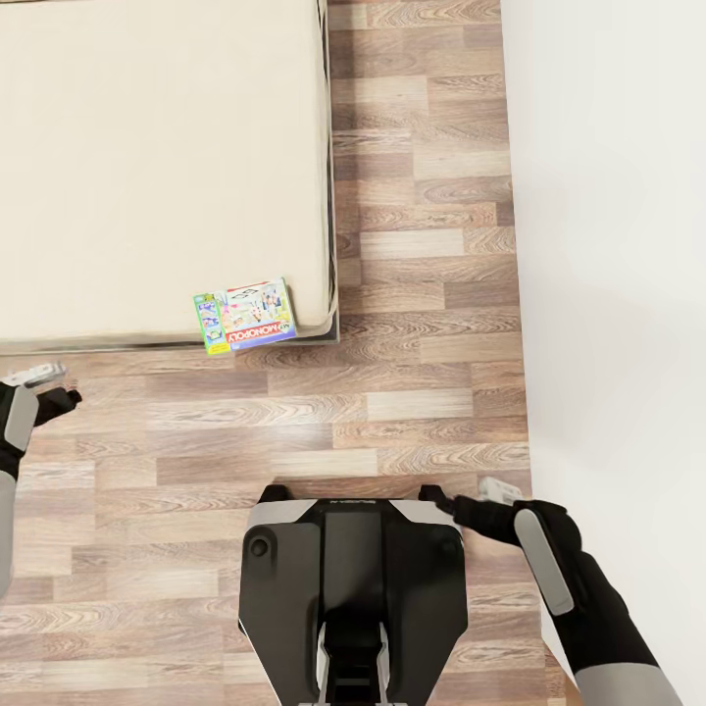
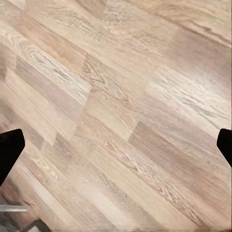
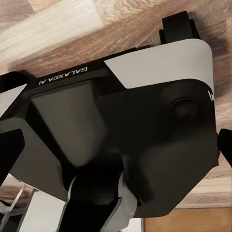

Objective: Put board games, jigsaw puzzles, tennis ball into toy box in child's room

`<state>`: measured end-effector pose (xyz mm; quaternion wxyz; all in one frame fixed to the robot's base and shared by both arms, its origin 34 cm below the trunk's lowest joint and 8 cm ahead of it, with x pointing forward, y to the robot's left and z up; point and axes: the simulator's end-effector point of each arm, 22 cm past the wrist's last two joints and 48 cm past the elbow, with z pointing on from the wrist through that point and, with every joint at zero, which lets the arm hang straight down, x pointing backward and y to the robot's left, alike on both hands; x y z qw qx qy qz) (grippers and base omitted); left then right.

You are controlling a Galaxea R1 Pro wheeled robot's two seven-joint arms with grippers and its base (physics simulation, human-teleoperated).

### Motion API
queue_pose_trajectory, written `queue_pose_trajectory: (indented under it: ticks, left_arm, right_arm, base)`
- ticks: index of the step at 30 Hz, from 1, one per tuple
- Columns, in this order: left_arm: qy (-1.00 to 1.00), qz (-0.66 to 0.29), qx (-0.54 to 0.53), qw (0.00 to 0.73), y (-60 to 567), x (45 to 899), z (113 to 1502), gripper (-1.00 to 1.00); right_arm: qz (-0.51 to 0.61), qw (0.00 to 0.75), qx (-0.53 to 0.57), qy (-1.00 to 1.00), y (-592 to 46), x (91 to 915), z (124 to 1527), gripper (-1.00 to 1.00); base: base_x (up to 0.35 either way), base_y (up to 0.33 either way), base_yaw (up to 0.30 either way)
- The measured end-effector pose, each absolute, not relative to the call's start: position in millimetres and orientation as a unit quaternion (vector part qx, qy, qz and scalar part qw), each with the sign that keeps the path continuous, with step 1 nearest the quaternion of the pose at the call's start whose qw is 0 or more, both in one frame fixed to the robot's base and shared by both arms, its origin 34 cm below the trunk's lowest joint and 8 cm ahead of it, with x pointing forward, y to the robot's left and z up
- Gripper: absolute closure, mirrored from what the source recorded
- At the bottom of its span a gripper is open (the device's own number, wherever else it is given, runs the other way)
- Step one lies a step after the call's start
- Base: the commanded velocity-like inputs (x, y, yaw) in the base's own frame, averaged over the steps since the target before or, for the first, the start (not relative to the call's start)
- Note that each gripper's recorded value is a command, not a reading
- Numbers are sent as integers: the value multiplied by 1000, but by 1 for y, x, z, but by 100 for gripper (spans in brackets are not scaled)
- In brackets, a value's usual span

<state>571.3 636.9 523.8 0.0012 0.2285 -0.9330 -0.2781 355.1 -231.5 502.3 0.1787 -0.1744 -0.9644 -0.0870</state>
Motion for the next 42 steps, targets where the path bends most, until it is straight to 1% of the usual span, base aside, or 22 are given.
queue_pose_trajectory:
  ticks: [9,15,19,21,27,33,38,42]
  left_arm:
    - [-930,-293,210,77,633,475,508,-100]
    - [-928,-305,181,112,628,413,495,-100]
    - [-930,-308,154,132,617,374,485,-100]
    - [-932,-302,139,142,601,347,476,-100]
    - [-938,-285,119,156,564,300,462,-100]
    - [-939,-276,109,174,541,259,464,-100]
    - [-944,-263,106,169,519,248,460,-100]
    - [-950,-247,102,162,488,230,457,-100]
  right_arm:
    - [-85,180,-176,-964,-236,351,503,-100]
    - [-83,178,-174,-965,-238,353,503,-100]
    - [-83,175,-173,-966,-238,355,503,-100]
    - [-83,169,-173,-967,-237,360,503,-100]
    - [-88,149,-170,-970,-234,374,508,-100]
    - [-90,137,-165,-973,-234,381,518,-100]
    - [-92,124,-161,-975,-234,391,524,-100]
    - [-95,118,-160,-975,-231,397,527,-100]
  base:
    - [0,0,0]
    - [0,0,0]
    - [0,0,0]
    - [0,0,0]
    - [0,0,0]
    - [0,0,0]
    - [0,0,0]
    - [0,0,0]
